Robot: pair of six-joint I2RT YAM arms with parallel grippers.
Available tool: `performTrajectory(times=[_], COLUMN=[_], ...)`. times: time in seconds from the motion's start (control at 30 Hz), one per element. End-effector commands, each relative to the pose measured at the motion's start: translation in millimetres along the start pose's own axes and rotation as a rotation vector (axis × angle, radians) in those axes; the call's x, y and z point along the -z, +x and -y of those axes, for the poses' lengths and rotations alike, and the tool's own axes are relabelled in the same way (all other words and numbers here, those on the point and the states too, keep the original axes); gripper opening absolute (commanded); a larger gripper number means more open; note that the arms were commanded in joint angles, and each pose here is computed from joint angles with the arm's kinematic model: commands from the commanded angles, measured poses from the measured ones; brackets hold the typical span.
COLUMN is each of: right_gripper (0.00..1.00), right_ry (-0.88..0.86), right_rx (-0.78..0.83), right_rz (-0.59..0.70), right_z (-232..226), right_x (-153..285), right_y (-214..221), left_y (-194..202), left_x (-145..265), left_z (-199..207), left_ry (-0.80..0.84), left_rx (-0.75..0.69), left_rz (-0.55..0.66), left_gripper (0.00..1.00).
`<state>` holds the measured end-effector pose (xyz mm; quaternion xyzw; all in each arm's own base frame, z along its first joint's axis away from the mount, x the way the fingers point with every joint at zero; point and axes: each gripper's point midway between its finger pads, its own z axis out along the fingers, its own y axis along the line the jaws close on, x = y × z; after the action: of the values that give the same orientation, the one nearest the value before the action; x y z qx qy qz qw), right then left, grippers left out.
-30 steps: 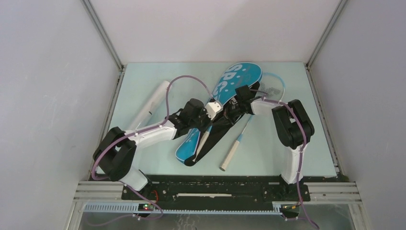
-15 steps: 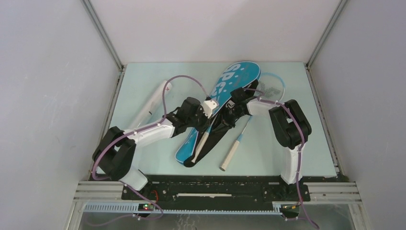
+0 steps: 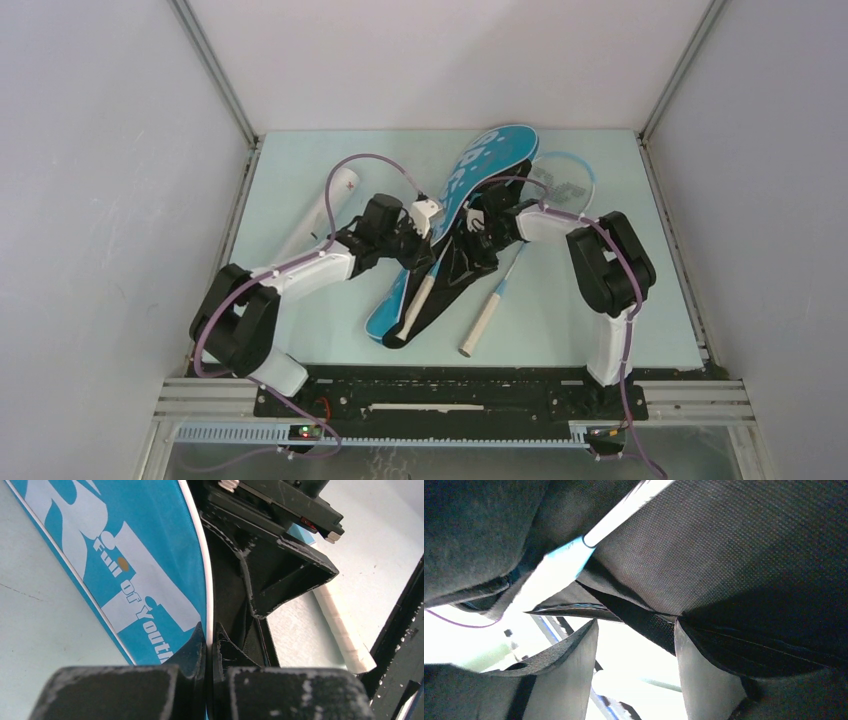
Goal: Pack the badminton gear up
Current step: Place the racket in the racket bag.
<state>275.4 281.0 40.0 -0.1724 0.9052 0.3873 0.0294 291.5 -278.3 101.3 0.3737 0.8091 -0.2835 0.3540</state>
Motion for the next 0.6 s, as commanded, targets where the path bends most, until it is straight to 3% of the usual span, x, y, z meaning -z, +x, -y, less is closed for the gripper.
performTrajectory(times=[0.0,0.13,0.57], right_gripper=[0.65,0.65,0.54], right_ry=[0.024,0.040,0.168], right_rx=[0.350,0.464,0.605], right_rz=[0.057,0.025,-0.049], right_z=[-21.4,-19.0,2.8], right_x=[12.6,6.2,-24.8], right_y=[-17.3,-11.0,4.6], left_y=[-37.2,-40.2,-42.1], left_x=[11.6,14.3,18.3], left_z=[10.7,8.8,4.0], left_ry=[0.076,0.084,0.094], left_rx=[-0.004,0.004,0.040], left_rz=[0.079,0.090,0.096], left_gripper=[0.00,0.00,0.00])
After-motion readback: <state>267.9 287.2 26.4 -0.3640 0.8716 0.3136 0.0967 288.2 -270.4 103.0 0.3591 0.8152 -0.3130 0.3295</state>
